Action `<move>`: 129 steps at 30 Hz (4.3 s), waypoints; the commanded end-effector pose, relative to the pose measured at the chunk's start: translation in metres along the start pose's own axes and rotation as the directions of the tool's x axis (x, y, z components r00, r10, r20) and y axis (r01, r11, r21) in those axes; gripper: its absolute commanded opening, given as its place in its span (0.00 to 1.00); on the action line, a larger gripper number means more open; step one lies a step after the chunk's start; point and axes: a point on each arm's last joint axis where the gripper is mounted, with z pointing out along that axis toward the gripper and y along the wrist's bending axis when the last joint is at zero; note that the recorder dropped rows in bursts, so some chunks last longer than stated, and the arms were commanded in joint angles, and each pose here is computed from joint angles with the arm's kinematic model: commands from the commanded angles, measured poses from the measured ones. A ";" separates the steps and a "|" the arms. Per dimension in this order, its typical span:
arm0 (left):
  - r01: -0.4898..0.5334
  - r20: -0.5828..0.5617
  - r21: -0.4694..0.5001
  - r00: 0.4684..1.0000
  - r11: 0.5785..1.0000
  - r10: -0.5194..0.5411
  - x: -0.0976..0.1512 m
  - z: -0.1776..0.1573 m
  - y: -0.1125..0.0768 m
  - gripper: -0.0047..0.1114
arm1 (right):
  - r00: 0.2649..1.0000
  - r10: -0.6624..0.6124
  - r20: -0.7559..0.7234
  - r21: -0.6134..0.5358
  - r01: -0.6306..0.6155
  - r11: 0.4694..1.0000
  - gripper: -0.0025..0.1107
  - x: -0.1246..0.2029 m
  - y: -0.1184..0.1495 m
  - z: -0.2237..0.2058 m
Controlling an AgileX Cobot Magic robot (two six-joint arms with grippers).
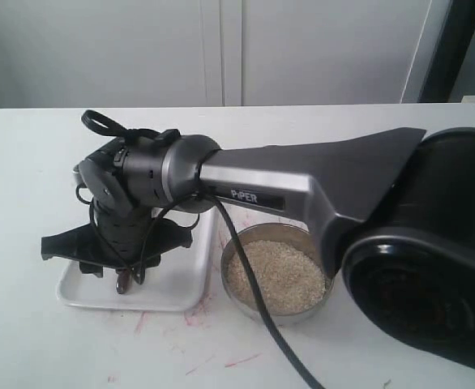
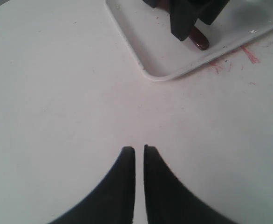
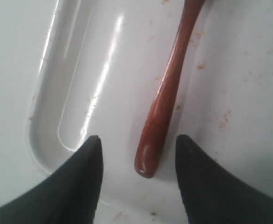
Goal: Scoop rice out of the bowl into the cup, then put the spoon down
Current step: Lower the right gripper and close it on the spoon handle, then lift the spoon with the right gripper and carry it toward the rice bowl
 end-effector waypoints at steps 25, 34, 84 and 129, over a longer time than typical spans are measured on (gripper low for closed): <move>0.005 -0.039 0.015 0.999 1.000 -0.004 0.006 0.001 -0.002 0.16 | 0.999 -0.022 0.040 0.026 0.021 0.999 0.40 -0.004 -0.005 0.010; 0.005 -0.039 0.015 0.999 1.000 -0.004 0.006 0.001 -0.002 0.16 | 0.999 -0.029 0.036 0.037 0.027 0.999 0.39 -0.003 -0.006 0.014; 0.005 -0.039 0.015 0.999 1.000 -0.004 0.006 0.001 -0.002 0.16 | 0.987 -0.157 0.030 0.067 0.155 0.986 0.02 -0.007 -0.006 0.002; 0.005 -0.039 0.015 0.999 1.000 -0.004 0.006 0.001 -0.002 0.16 | 0.710 -0.699 0.088 0.444 0.600 0.666 0.02 -0.015 -0.050 -0.257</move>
